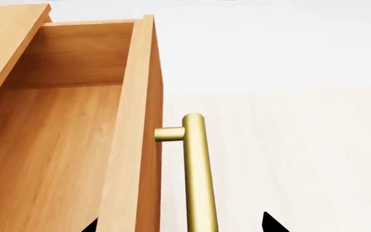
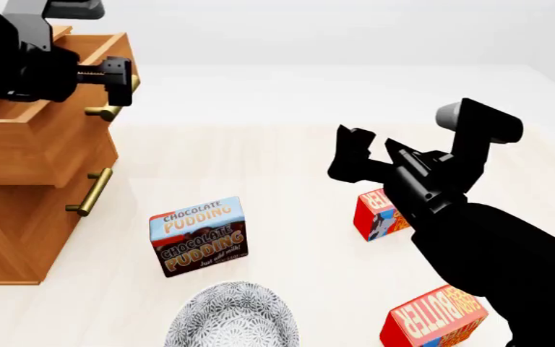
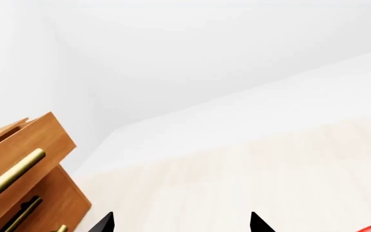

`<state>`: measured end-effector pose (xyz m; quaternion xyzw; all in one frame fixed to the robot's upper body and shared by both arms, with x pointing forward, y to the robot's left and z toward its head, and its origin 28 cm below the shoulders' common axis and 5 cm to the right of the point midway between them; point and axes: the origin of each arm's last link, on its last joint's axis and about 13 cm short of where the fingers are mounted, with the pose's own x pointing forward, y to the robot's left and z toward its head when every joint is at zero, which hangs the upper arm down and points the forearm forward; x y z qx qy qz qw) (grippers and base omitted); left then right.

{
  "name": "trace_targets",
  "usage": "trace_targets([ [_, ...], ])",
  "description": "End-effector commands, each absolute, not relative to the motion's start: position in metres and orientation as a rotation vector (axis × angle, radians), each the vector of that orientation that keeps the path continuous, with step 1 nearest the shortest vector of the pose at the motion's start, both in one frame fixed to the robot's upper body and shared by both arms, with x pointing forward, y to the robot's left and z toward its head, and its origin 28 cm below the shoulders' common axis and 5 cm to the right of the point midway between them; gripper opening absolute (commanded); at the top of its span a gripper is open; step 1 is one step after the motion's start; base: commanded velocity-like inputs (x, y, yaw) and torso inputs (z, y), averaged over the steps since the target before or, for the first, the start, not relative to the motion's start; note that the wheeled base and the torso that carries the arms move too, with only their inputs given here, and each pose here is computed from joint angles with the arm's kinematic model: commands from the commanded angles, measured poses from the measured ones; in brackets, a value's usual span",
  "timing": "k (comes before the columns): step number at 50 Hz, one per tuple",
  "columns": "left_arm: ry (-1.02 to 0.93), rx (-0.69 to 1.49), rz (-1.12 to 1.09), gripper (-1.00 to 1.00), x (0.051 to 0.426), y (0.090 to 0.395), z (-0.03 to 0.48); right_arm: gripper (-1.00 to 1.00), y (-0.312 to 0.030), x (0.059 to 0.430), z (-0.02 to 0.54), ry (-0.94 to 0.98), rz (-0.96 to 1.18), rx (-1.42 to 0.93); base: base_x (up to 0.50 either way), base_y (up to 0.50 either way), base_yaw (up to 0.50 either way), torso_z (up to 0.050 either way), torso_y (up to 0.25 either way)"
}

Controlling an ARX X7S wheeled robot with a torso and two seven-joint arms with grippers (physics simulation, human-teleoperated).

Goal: Put the butter at the front in the top drawer of the cabinet and close it.

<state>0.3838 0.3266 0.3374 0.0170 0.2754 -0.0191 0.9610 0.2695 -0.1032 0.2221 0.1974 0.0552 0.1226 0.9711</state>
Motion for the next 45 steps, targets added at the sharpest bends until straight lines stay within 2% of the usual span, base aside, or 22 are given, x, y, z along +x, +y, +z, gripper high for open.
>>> trace_targets([
  [1, 0.523, 0.019, -0.112, 1.0, 0.382, 0.316, 0.344, 1.0, -0.104, 0.27, 0.222, 0.113, 0.238, 0.405, 0.0, 0.0, 0.0, 0.0, 0.0],
  [45, 0.498, -0.033, -0.344, 1.0, 0.387, 0.276, 0.325, 1.0, -0.109, 0.264, 0.234, 0.069, 0.188, 0.407, 0.0, 0.0, 0.0, 0.0, 0.0],
])
